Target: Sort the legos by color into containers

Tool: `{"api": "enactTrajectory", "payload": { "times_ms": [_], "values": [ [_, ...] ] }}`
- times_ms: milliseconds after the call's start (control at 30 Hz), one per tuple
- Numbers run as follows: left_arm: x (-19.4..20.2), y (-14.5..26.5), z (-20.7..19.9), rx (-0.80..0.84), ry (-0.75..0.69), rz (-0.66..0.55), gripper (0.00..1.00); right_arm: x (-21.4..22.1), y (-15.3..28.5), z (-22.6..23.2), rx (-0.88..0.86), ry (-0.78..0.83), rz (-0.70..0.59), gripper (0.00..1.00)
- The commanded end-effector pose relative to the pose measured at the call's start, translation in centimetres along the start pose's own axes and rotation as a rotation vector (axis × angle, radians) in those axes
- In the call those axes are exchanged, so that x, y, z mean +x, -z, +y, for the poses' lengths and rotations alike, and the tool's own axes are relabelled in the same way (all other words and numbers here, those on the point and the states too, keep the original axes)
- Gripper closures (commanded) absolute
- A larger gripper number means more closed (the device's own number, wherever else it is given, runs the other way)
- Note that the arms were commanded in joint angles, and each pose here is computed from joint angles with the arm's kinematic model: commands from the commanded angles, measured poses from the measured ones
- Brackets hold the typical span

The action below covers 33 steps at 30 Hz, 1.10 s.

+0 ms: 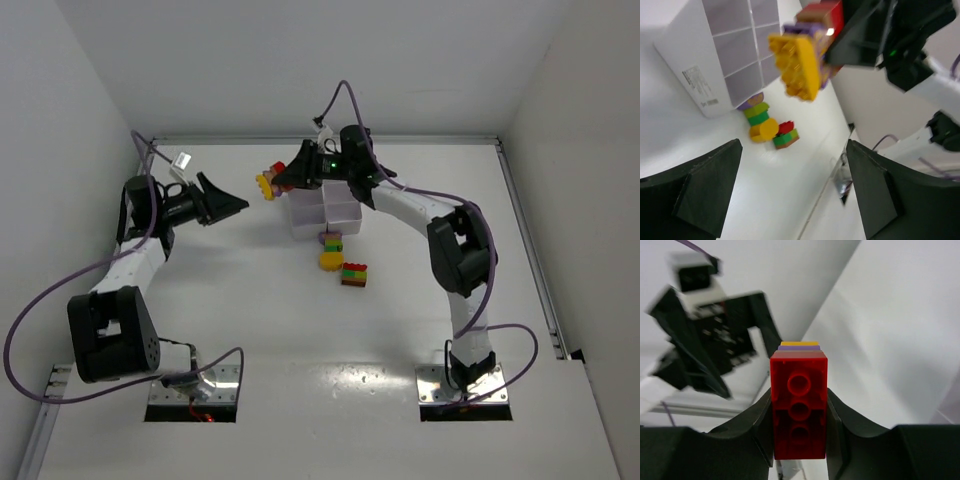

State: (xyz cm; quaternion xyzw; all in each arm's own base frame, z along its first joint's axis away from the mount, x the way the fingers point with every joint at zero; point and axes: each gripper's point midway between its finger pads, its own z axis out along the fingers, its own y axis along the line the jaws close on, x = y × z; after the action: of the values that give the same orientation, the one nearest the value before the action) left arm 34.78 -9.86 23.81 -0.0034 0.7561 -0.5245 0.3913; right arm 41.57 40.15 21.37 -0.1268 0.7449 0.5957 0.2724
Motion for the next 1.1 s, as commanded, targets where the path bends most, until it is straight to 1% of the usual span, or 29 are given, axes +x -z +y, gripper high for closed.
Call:
{"api": "enactTrajectory", "payload": {
  "times_ms": [0,33,67,133,167,200,233,300,367,400,467,667,767,800,900,933,1000,1067],
  "values": [
    [0.1,0.4,-3.0,0.17,-0.222,-0.065,0.09,-2.4,-0.4,7.8,-0.174,0.067,-0.047,1.0],
    [0.2,0.3,-2.9,0.176,-0.226,-0.07,0.16,-2.5,-0.4,8.0,-0.182,0.067,-0.052,1.0],
    [0.4,0.0,-2.9,0.184,-0.226,-0.06,0.2,-2.9,-0.3,8.5,-0.193,0.072,-0.06,1.0],
    [0.7,-0.4,-2.7,0.199,-0.219,-0.059,0.25,-2.5,-0.4,8.2,-0.196,0.058,-0.044,1.0],
    [0.5,-0.5,-2.6,0.201,-0.218,-0.076,0.25,-2.6,-0.4,8.3,-0.202,0.065,-0.048,1.0],
    [0.3,-0.5,-3.8,0.239,-0.254,-0.093,0.27,-2.4,-0.4,8.4,-0.207,0.066,-0.039,1.0],
    [-0.1,-0.6,-3.9,0.244,-0.261,-0.109,0.27,-2.3,-0.3,8.5,-0.213,0.058,-0.029,1.0],
    [-0.1,-0.9,-4.1,0.269,-0.267,-0.112,0.27,-2.1,-0.5,8.0,-0.208,0.051,-0.025,1.0],
    [-0.3,-1.1,-5.4,0.316,-0.296,-0.13,0.27,-1.9,-0.5,8.1,-0.213,0.051,-0.017,1.0],
    [-0.4,-1.2,-5.3,0.324,-0.296,-0.133,0.27,-1.8,-0.7,7.6,-0.208,0.045,-0.013,1.0],
    [-0.7,-1.3,-6.3,0.354,-0.316,-0.149,0.27,-1.9,-0.7,7.8,-0.213,0.051,-0.017,1.0],
    [-1.2,-1.8,-6.4,0.398,-0.295,-0.181,0.27,-1.3,-1.0,8.1,-0.228,0.044,0.007,1.0],
    [-1.6,-1.7,-6.7,0.416,-0.293,-0.206,0.32,-1.3,-1.0,8.1,-0.228,0.044,0.007,1.0],
    [-1.7,-1.9,-6.3,0.411,-0.267,-0.212,0.37,-1.3,-1.0,8.1,-0.228,0.044,0.007,1.0],
    [-2.2,-2.1,-6.2,0.415,-0.277,-0.215,0.45,-0.9,-1.2,8.4,-0.233,0.045,0.014,1.0],
    [-2.1,-2.2,-5.8,0.411,-0.258,-0.21,0.5,-0.9,-1.2,8.4,-0.233,0.045,0.015,1.0],
    [-2.7,-2.3,-6.2,0.426,-0.279,-0.227,0.55,-0.9,-1.2,8.4,-0.233,0.045,0.015,1.0],
    [-2.9,-2.3,-6.2,0.43,-0.275,-0.227,0.56,-0.7,-1.2,8.1,-0.228,0.038,0.018,1.0]
  ]
}}
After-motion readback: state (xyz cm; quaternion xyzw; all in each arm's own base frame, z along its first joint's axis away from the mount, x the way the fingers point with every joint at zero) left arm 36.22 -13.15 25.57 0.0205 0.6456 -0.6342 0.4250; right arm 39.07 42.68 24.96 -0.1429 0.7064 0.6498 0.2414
